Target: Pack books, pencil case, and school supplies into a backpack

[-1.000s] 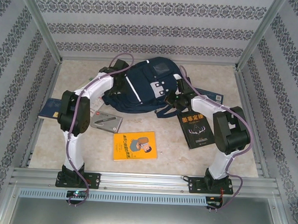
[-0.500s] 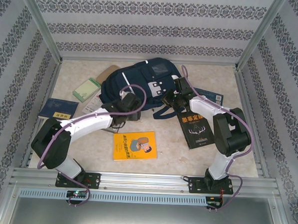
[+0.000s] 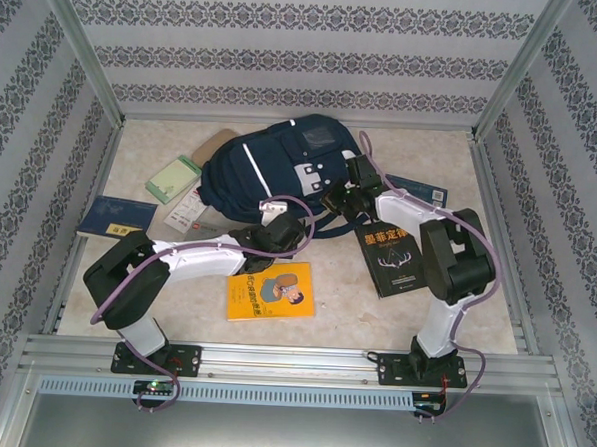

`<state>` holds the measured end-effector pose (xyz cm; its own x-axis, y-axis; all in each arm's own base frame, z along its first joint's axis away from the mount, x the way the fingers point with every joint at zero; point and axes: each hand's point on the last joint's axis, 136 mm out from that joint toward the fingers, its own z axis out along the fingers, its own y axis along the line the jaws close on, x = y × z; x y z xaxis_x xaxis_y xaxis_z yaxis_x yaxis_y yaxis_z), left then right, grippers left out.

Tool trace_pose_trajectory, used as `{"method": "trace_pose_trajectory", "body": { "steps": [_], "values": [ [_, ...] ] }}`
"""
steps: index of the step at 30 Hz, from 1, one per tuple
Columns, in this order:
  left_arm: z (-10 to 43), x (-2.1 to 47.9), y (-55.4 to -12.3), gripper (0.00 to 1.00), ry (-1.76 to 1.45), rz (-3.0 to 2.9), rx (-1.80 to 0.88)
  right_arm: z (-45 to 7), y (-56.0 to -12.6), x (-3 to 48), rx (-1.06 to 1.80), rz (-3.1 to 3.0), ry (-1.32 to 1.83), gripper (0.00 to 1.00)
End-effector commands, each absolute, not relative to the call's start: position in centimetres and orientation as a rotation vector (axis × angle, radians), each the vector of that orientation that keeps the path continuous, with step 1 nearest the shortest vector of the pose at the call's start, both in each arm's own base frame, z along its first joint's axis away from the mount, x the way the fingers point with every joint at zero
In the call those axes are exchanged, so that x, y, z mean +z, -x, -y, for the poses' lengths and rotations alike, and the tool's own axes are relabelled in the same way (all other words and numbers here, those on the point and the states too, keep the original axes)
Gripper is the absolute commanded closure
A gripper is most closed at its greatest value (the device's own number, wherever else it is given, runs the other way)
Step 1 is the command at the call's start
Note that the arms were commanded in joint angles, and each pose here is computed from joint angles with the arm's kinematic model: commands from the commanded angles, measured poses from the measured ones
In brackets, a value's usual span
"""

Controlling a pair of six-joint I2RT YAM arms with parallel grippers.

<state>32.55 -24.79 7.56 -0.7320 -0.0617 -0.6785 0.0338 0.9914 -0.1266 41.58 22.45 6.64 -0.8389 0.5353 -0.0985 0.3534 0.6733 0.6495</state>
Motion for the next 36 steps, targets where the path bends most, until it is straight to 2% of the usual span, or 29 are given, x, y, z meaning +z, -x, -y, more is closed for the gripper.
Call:
{"method": "trace_pose_trajectory", "body": {
  "steps": [1, 11, 18, 28, 36],
  "values": [
    [24.7, 8.2, -33.1, 0.41, 0.052, -2.330, -0.152, -25.1, -42.2, 6.4, 1.025, -2.614, -0.598, 1.00],
    [26.1, 6.9, -34.3, 0.48, -0.018, -2.324, -0.140, -25.5, -43.0, 5.0, 0.992, -2.636, -0.567, 1.00],
    [27.6, 5.1, -35.9, 0.49, -0.130, -2.343, -0.064, -25.7, -42.6, 4.7, 1.001, -2.653, -0.566, 1.00],
    [28.1, 3.4, -37.8, 0.49, -0.090, -2.417, -0.024, -25.8, -42.1, 4.8, 0.999, -2.666, -0.553, 1.00],
    [26.9, 2.2, -38.2, 0.54, -0.029, -2.453, 0.023, -26.0, -41.9, 4.7, 1.000, -2.671, -0.548, 1.00]
  ]
}}
